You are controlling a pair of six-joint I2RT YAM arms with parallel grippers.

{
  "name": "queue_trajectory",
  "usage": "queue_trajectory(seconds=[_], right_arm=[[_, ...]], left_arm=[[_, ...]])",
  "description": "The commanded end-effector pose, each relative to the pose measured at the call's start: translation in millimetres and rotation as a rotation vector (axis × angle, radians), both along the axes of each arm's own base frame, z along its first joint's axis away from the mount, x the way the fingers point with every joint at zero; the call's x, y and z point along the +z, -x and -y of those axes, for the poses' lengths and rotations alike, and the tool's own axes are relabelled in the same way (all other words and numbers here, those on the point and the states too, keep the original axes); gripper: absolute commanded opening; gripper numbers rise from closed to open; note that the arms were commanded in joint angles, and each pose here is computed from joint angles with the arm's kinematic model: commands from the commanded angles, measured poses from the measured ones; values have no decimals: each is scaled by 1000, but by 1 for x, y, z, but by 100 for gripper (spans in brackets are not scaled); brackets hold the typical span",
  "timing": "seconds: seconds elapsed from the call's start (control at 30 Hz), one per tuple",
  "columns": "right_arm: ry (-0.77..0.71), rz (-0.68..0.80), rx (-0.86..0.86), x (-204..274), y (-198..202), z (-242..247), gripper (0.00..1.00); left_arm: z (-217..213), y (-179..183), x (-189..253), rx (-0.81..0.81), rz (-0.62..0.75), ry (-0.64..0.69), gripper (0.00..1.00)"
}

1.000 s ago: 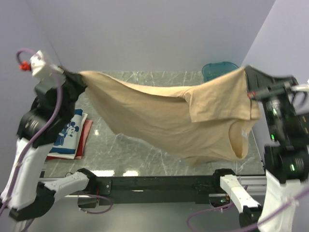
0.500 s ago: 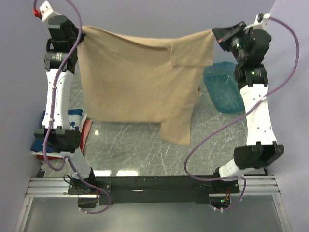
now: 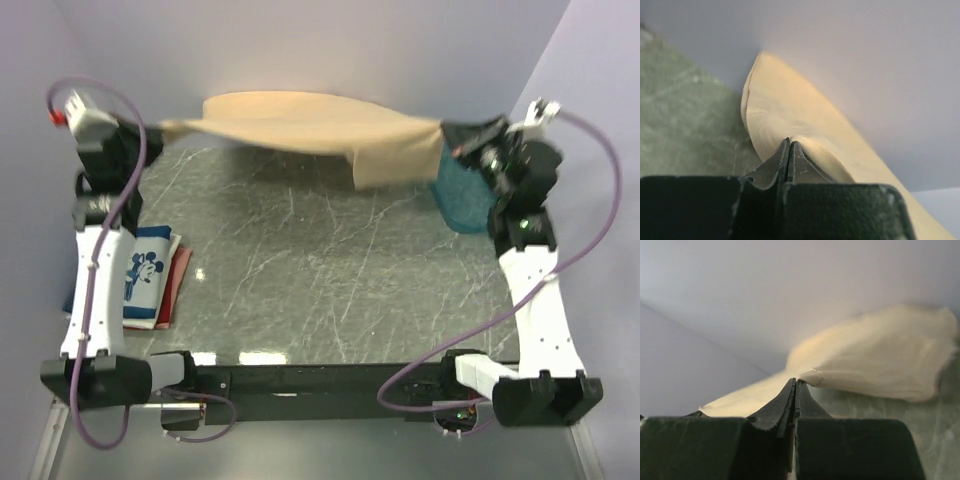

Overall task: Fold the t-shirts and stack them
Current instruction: Flatten the tshirt out

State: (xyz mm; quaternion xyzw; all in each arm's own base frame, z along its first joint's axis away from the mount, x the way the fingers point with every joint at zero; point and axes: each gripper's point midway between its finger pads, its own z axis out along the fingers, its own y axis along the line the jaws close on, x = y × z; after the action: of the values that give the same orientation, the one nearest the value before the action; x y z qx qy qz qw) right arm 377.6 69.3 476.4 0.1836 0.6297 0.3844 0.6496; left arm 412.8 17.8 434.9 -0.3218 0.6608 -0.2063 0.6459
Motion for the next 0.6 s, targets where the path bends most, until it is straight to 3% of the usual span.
queue_trajectory(seconds=[0.0,0.07,0.1,0.17,0.2,0.3,0.5,0.57], right_arm=[[14,-209,-14,-112,5,5,0],[23,-279,-19,-157,18,8,0],[28,-374,-29,-208,25,11,0],[48,-446,-52,-252,36,17,0],[66,-509,-53,-289,44,19,0],[73,-645,-57,-348,59,27,0],[101,-805,-31,-406,78,34,0],[89,-807,-21,-408,83,31,2]], left_arm=[[12,9,-109,-32,-181,147,1],[17,23,-143,-31,-227,202,1],[23,35,-193,-41,-322,234,1],[26,46,-224,-36,-350,272,1],[25,58,-265,-11,-425,287,1],[24,77,-314,24,-503,309,1],[25,103,-359,52,-598,321,1],[18,111,-360,94,-596,305,7]])
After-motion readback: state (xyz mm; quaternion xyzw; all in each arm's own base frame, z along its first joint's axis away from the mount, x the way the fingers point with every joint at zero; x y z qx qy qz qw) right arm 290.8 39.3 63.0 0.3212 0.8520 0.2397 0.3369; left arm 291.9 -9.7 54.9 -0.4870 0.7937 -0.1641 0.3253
